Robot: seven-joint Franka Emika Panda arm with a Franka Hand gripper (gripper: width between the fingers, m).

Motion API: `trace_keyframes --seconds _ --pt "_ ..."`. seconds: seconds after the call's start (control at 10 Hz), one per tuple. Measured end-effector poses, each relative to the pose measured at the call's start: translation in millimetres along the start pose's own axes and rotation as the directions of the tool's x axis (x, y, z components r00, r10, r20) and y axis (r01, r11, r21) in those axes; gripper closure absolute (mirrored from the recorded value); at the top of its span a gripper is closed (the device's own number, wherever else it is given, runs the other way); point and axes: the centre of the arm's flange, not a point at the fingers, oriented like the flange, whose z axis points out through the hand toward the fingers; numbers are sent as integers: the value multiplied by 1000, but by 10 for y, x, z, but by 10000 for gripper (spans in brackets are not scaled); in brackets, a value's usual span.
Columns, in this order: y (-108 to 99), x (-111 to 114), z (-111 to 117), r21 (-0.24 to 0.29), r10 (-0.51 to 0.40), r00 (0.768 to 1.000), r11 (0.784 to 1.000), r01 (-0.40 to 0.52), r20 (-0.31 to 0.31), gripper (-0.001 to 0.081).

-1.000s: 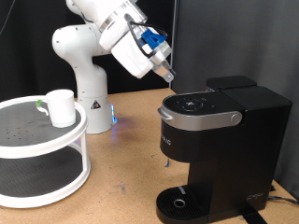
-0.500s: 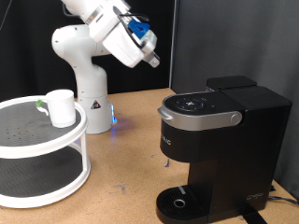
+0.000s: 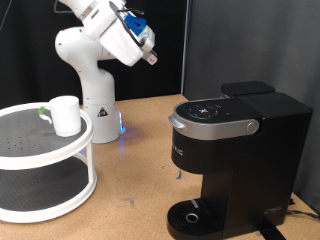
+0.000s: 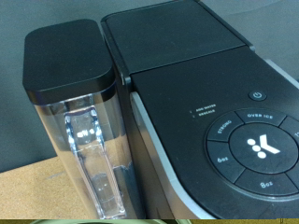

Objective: Make a cup of coffee with the keurig machine

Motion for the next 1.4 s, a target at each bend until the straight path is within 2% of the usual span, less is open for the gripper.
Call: trace_keyframes --seconds 0.2,0.3,0.7,1.0,1.4 --pt "12 -76 -4 29 14 997 999 -16 69 805" --pt "39 -105 -56 39 20 997 999 -23 77 805" --pt "124 -171 -374 21 14 1000 1000 -14 8 805" --pt "117 -258 -534 8 -5 1000 1000 5 11 805" --pt "123 -356 -646 34 10 1000 999 -10 9 805"
